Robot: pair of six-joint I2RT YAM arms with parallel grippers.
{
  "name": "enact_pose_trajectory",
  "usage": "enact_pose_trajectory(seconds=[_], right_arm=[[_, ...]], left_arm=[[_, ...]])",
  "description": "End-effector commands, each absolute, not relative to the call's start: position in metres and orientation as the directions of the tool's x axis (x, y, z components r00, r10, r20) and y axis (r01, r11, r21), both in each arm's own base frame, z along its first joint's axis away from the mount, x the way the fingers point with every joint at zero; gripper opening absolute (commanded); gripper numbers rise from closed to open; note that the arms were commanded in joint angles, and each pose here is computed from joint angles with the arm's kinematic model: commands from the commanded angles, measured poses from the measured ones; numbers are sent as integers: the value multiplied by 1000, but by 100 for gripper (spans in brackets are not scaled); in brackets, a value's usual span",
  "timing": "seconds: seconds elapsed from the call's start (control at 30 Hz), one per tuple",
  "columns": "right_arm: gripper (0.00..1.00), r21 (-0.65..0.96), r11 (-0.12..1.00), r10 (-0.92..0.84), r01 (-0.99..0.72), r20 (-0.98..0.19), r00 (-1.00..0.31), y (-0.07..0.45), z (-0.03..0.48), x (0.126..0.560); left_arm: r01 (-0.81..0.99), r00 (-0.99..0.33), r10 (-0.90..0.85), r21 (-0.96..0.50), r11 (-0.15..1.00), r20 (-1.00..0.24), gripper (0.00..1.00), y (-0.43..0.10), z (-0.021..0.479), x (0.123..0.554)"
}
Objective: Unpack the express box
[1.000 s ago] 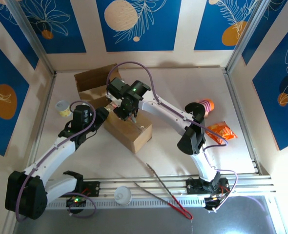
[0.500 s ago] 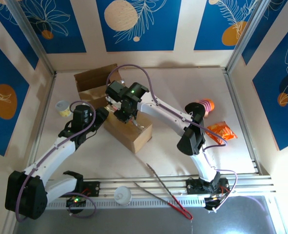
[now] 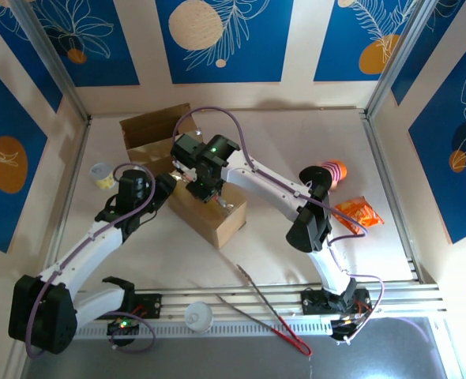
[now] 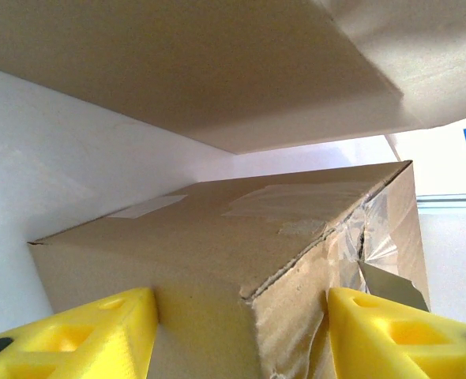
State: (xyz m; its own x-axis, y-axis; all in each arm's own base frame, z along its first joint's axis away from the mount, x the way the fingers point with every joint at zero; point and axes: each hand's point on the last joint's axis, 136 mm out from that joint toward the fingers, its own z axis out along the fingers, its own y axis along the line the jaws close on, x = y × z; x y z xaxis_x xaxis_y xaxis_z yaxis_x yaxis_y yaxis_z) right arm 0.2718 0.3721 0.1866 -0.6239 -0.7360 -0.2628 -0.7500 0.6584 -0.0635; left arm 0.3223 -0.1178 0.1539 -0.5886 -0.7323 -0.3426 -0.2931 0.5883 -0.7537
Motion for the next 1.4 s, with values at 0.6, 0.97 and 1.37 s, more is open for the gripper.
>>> enact_pose_trajectory(seconds=[0.6,0.97,1.37], right_arm=[[0,-110,663,-748,-741,-129,-651,331,204,239],[0,-120,674,-739,-729,-96,-667,319,207,228],[0,-106,686,-727,-720,-56,-685,306,206,210]], left_arm=[[-414,-642,-722,-676,610,-258,57,-112,105,301],[-415,-639,-724,-678,607,-258,57,-112,104,301],[-415,-640,-726,-681,603,-253,57,-113,101,301]])
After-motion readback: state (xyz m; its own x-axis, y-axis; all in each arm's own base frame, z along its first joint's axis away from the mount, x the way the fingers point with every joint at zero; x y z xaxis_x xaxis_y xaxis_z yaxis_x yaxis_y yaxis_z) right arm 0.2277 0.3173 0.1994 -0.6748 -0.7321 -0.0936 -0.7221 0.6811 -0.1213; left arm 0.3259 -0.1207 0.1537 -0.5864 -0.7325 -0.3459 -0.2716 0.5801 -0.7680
